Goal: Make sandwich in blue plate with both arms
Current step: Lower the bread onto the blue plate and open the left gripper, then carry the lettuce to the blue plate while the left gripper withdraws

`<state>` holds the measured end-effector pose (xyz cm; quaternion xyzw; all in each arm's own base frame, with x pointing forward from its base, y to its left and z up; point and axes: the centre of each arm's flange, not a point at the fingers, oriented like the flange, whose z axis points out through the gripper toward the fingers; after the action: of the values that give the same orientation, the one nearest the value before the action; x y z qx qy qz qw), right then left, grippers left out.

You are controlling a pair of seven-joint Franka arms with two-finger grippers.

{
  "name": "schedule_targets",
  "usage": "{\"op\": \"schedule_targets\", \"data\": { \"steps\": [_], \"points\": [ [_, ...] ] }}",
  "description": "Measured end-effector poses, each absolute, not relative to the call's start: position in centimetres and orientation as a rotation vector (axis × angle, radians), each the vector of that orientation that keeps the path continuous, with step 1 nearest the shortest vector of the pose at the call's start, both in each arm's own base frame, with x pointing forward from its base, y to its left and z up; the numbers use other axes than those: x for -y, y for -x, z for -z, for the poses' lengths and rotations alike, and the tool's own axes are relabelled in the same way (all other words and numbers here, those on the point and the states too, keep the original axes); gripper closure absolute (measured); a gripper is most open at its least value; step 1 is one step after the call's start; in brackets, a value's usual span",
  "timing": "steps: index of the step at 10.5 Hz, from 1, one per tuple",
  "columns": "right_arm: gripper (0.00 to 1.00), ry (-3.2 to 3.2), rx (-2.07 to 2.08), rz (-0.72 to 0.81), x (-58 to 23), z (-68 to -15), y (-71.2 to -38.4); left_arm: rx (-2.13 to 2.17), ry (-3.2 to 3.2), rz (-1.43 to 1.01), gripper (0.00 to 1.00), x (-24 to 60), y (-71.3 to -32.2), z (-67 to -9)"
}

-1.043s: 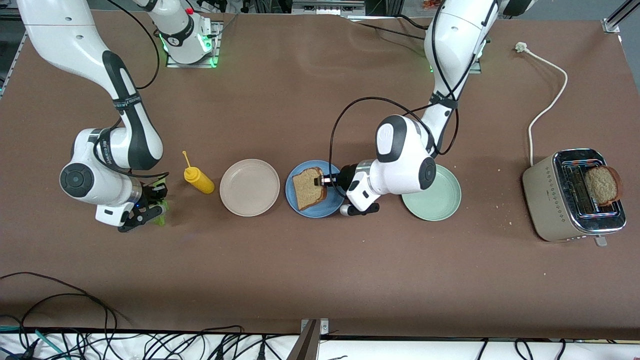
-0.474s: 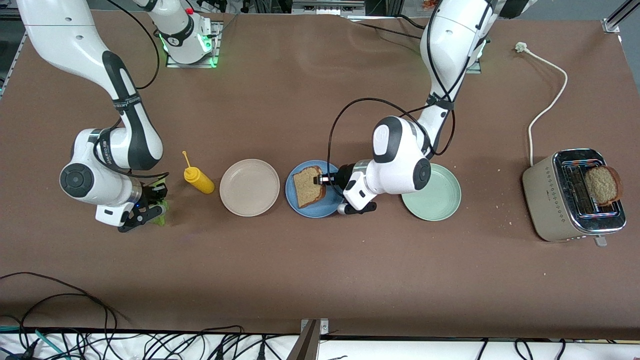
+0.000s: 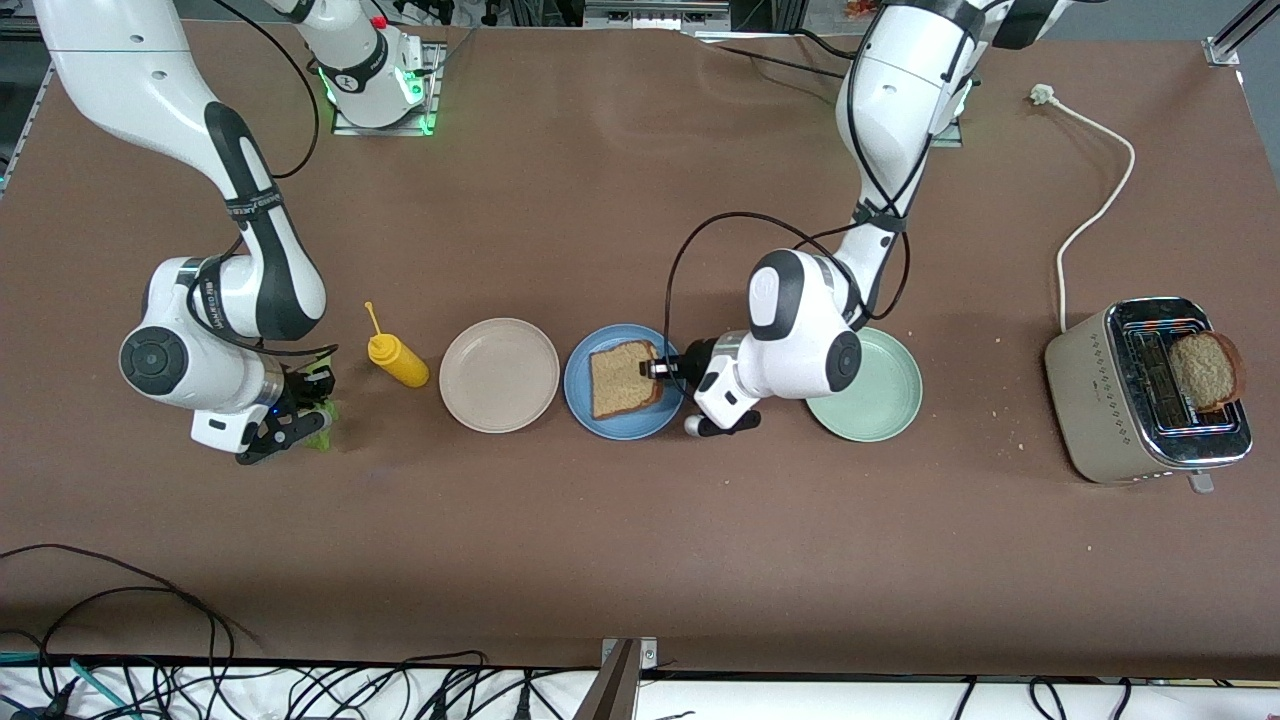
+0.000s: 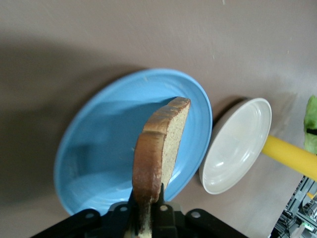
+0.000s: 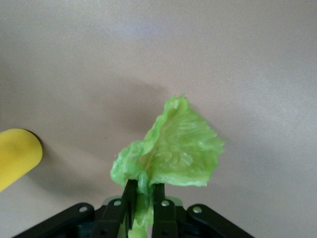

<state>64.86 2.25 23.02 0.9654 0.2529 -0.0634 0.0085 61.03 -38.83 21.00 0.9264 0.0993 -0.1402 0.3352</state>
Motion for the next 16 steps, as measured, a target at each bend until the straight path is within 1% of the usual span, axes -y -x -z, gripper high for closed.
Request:
{"op": "schedule_targets", "data": {
  "steps": [1, 4, 6, 7, 9, 10, 11, 12, 14, 16],
  "points": [
    [0.82, -3.016, -0.79, 0.198, -2.2, -23.0, -64.9, -0.265, -2.423, 0.355, 0.8, 37.4, -61.8, -21.0],
    [0.82, -3.017, -0.79, 0.199, -2.2, -23.0, -64.9, -0.295, -2.444, 0.361, 0.4, 32.5, -63.8, -20.7],
    [0.82, -3.017, -0.79, 0.199, -2.2, -23.0, -64.9, -0.274, -2.459, 0.369, 0.12, 32.2, -63.8, -20.6],
    [0.82, -3.017, -0.79, 0.199, -2.2, -23.0, -64.9, -0.261, -2.46, 0.375, 0.02, 33.0, -63.4, -20.6],
    [0.82, -3.016, -0.792, 0.198, -2.4, -23.3, -65.0, -0.238, -2.463, 0.383, 0.0, 34.2, -62.8, -20.6],
    [0.82, -3.023, -0.768, 0.24, -2.7, -24.2, -65.3, -0.243, -2.465, 0.377, 0.0, 33.9, -63.0, -20.6],
    [0.82, -3.029, -0.741, 0.286, -3.4, -25.8, -65.8, -0.269, -2.47, 0.354, 0.0, 32.1, -63.9, -21.1],
    [0.82, -3.029, -0.724, 0.313, -4.8, -27.7, -66.4, -0.277, -2.493, 0.349, 0.0, 29.0, -65.3, -22.4],
    [0.82, -3.028, -0.654, 0.372, -8.1, -31.3, -66.9, -0.228, -2.616, 0.351, 0.0, 21.3, -67.2, -26.8],
    [0.82, -3.025, -0.556, 0.402, -12.0, -34.8, -66.8, -0.173, -2.77, 0.343, 0.0, 16.0, -67.5, -31.4]
  ]
}}
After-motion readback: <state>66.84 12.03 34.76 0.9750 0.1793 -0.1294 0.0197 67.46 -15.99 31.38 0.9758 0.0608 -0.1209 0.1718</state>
